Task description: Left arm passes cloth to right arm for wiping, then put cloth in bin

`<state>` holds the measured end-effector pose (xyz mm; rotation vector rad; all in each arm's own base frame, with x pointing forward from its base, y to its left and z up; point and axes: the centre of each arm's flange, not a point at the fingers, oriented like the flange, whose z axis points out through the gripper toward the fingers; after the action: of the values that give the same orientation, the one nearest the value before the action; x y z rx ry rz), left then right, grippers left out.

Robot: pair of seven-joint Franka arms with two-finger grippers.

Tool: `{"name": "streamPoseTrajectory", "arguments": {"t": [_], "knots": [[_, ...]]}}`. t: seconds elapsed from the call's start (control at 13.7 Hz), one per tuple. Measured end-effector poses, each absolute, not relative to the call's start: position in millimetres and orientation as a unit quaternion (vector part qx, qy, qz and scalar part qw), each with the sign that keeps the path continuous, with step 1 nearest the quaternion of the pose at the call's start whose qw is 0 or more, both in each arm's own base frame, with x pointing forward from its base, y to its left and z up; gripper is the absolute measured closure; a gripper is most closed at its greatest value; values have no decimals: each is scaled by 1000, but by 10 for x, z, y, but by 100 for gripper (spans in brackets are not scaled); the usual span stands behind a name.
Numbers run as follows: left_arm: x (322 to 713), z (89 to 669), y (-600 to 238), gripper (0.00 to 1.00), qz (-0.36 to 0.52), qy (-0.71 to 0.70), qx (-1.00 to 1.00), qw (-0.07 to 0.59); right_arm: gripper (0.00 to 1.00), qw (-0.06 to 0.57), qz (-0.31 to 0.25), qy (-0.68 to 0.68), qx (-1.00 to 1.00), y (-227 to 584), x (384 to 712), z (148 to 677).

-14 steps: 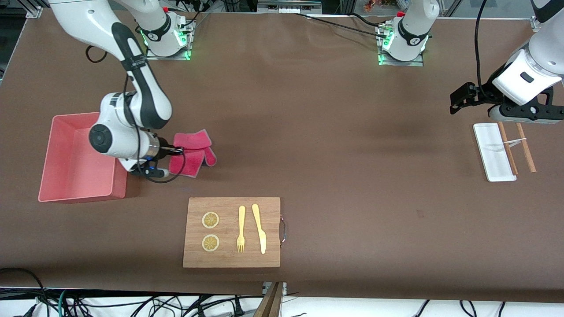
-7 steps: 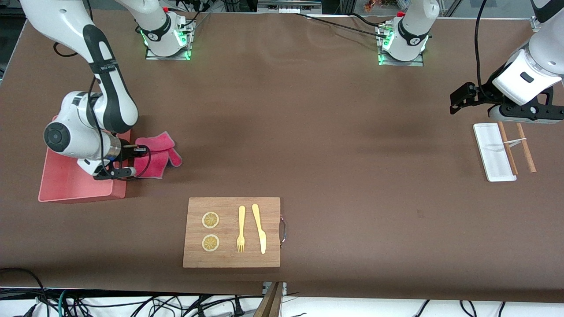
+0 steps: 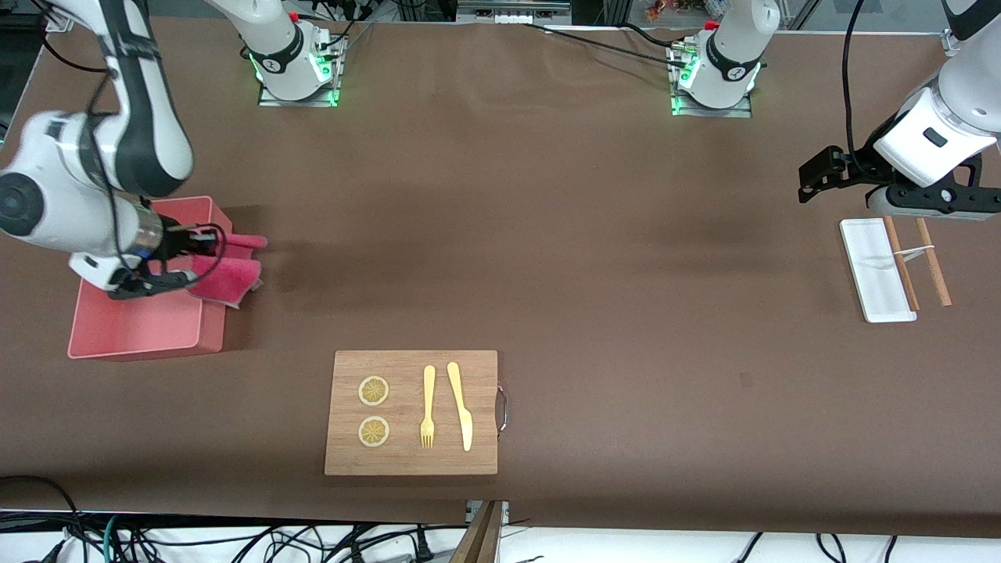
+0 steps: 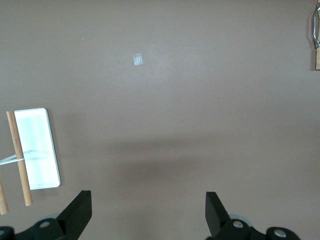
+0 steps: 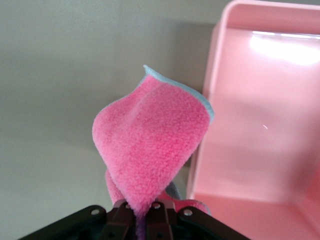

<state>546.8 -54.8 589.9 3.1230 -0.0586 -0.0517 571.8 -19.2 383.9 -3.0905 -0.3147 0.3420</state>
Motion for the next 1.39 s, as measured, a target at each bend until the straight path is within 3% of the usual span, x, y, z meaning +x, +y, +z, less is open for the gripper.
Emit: {"name": "streamPoseTrajectory", "arguments": {"t": [0.37,0.73,0.81,1.03,1.39], "knots": [[5468,5898,-549,0,-17,-19,1000,9,98,-15,104,-121,-987,-616,5426,4614],[5468,5898,-550,0,-17,-19,1000,9,98,-21,127,-114,-985,-1107,5343,4324],[5468,5898,-550,0,-17,-19,1000,9,93,-21,130,-115,-985,-1106,5355,4253],[5468,5898,-549,0,-17,-19,1000,9,60,-12,114,-113,-987,-1064,5414,4241],[5468,5898,-550,0,-17,-19,1000,9,7,11,60,-107,-992,-854,5369,4773]]}}
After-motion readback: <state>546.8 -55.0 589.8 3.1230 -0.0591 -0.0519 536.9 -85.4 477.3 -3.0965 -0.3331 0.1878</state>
